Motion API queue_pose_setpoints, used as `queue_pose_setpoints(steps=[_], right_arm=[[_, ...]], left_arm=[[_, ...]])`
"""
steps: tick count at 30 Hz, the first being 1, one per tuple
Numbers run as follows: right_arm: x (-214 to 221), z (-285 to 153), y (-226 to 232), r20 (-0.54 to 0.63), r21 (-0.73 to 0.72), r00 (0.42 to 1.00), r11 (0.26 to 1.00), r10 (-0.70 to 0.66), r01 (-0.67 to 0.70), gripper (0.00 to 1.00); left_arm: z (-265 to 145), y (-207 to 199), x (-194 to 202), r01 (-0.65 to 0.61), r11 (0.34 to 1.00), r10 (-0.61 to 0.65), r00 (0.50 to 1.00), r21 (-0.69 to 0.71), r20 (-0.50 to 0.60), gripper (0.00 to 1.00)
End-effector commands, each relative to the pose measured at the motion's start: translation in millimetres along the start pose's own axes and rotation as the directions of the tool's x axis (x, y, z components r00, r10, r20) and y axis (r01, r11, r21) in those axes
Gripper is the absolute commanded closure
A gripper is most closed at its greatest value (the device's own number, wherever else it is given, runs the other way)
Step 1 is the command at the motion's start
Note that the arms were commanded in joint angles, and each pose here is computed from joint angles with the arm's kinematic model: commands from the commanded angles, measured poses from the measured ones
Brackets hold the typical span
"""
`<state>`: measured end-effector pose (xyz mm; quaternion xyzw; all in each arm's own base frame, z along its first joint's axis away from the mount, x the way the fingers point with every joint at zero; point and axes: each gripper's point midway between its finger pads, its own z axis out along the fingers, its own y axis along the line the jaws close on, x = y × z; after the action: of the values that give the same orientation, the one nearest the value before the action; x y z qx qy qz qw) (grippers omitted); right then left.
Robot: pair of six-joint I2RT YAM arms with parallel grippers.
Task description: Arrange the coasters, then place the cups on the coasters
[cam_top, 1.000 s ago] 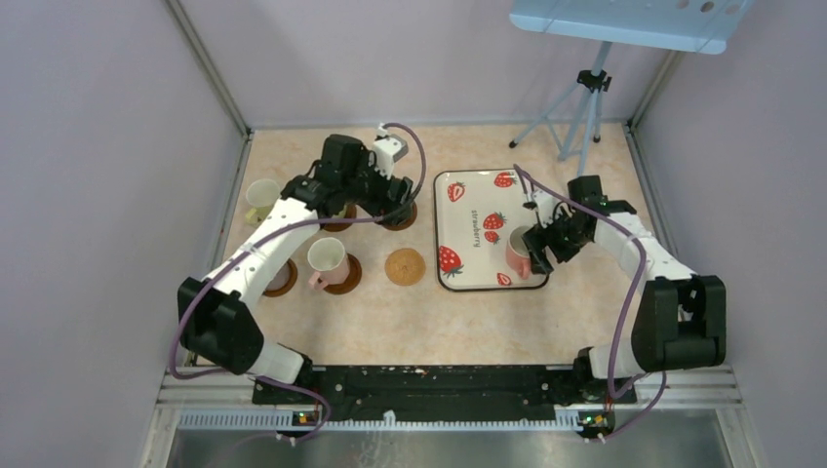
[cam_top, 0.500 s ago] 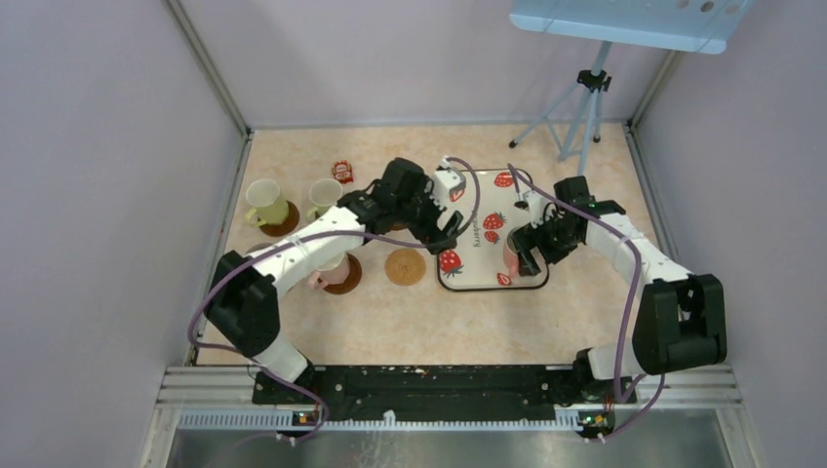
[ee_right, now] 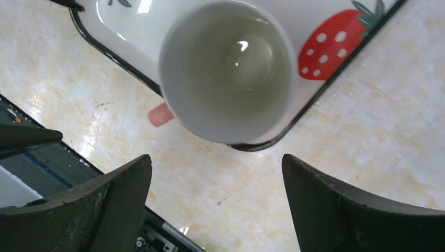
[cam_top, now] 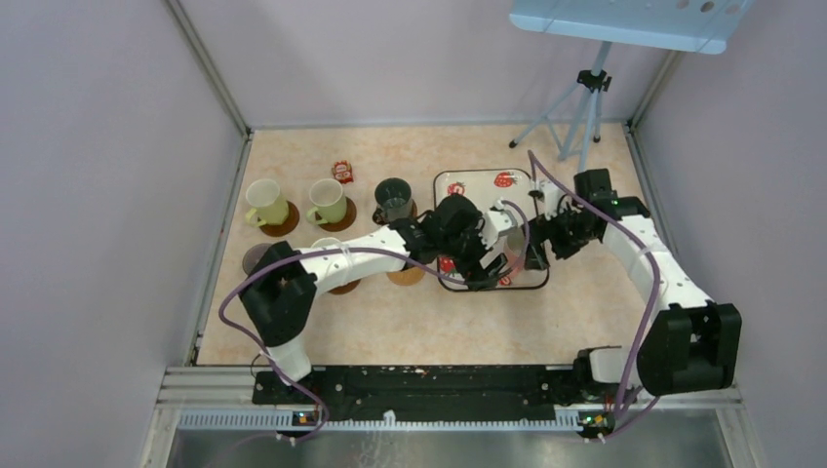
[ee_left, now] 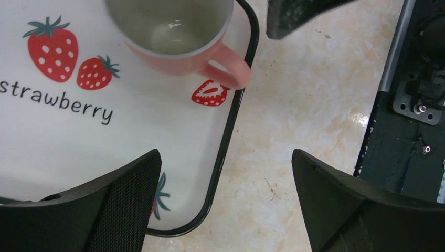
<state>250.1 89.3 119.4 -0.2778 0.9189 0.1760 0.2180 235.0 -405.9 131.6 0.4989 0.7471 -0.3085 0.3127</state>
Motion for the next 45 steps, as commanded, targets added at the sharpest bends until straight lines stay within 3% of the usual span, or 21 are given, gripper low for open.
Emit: queue_pose_setpoints(steps=[1, 8, 17, 25, 33, 40, 45], right_arm=[[-14.0, -31.4, -20.6, 0.080, 0.012, 0.994, 0.997, 0.078, -0.079, 0.08], [-47.6, -66.3, -71.9, 0.223, 0.043, 0.955, 0.977, 0.194, -0.209, 0.08], [-53.6, -66.9, -94.6, 0.245, 0.071, 0.943, 0.965, 0.227, -0.251, 0.08], [-50.1, -66.0, -100.7, 0.244, 0.072, 0.941, 0.963, 0.234, -0.258, 0.08], [-47.2, -64.0, -102.7, 0.245, 0.071, 0.940, 0.963, 0.236, -0.260, 0.08], [-46.5, -63.9, -103.1, 0.244, 0.075, 0.942, 0.964, 0.231, -0.256, 0.08], [-44.8, -64.9, -102.7, 0.242, 0.082, 0.945, 0.966, 0.221, -0.247, 0.08]], left_arm=[[14.1, -10.0, -33.8, -0.024, 1.000, 0.023, 0.994, 0.007, 0.105, 0.01], [44.5, -12.5, -42.3, -0.026, 1.000, 0.027, 0.993, -0.006, 0.111, 0.01], [75.0, 8.5, -44.0, 0.057, 0.994, -0.049, 0.995, -0.091, 0.084, 0.05], [78.7, 32.2, -41.4, 0.049, 0.977, -0.037, 0.997, -0.209, 0.063, 0.16], [73.7, 54.9, -38.1, 0.005, 0.951, -0.002, 1.000, -0.310, 0.008, 0.39], [89.7, 60.6, -17.4, -0.004, 0.956, -0.030, 0.993, -0.293, -0.110, 0.37], [94.7, 57.5, -15.0, 0.001, 0.967, -0.032, 0.992, -0.253, -0.119, 0.45]])
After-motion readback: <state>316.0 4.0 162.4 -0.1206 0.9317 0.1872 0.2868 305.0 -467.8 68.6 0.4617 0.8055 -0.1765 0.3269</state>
